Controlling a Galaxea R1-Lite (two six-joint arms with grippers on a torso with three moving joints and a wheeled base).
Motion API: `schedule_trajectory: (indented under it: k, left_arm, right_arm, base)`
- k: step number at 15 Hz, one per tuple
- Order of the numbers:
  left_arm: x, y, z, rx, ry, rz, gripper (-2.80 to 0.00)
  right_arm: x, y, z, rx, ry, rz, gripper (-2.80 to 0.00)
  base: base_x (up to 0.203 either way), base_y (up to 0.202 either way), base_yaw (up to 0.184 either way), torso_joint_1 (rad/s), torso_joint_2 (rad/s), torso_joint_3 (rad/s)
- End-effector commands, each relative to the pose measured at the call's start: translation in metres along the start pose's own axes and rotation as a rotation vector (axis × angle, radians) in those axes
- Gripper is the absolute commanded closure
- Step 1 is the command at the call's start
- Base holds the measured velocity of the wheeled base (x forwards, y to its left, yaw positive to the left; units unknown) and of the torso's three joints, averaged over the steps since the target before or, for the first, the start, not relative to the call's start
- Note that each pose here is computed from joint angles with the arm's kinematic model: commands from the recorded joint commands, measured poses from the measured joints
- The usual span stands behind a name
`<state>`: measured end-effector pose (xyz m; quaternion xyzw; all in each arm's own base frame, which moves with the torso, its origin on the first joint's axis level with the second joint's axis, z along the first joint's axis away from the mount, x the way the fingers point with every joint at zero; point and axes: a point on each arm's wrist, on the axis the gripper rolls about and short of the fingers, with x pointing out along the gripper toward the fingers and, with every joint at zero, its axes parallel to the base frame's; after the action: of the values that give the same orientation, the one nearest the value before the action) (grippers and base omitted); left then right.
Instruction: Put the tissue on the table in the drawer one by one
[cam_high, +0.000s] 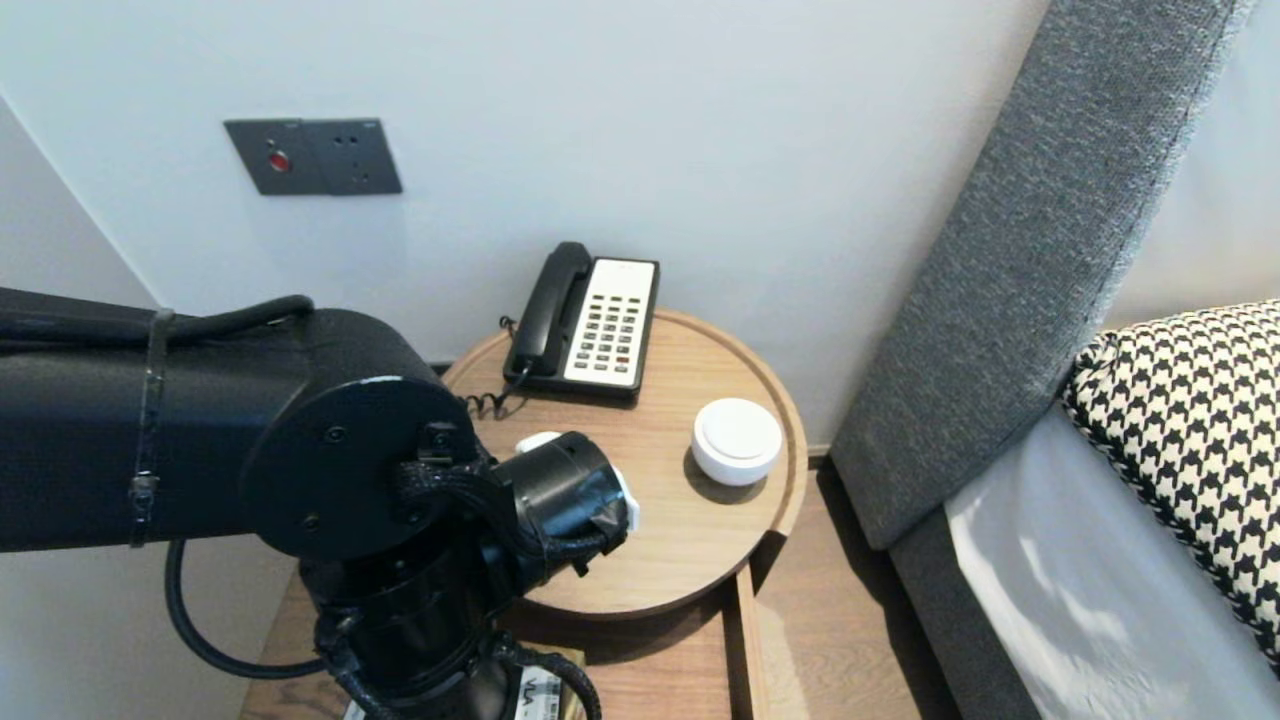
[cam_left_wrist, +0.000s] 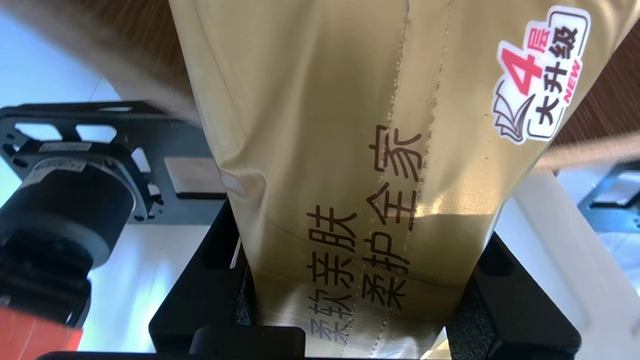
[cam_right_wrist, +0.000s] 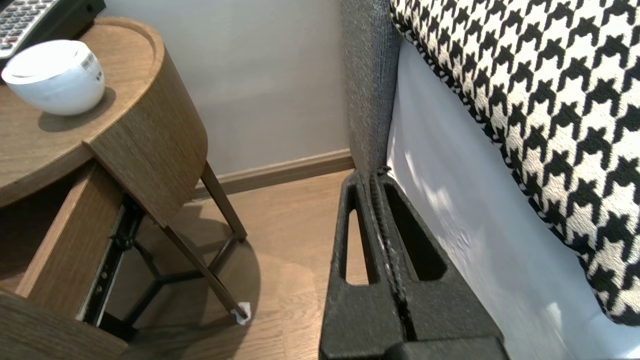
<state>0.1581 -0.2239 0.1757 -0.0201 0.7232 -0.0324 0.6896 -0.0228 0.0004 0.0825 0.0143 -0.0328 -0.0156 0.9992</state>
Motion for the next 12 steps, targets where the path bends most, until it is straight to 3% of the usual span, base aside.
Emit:
schedule_trajectory:
  k: [1,5,12]
  left_arm:
    - [0.013,-0.004,0.005,-0.004,0.019,0.030,0.00]
    - [0.023,-0.014,0.015,0.001,-0.072,0.038,0.00]
    - [0.034,-0.024,0.024,0.005,-0.130,-0.009,0.00]
  right_arm:
    - [0.002,0.000,-0.007,0.000,0.027,-0.001,0.00]
    - [0.002,0.000,-0.007,0.000,0.027,-0.001,0.00]
    - [0.002,0.000,-0.007,0.000,0.027,-0.001,0.00]
  base:
    - [0.000,0.000,0.000,0.000,0.00,0.000]
    - [0.000,0.000,0.000,0.000,0.00,0.000]
    - [0.000,0.000,0.000,0.000,0.00,0.000]
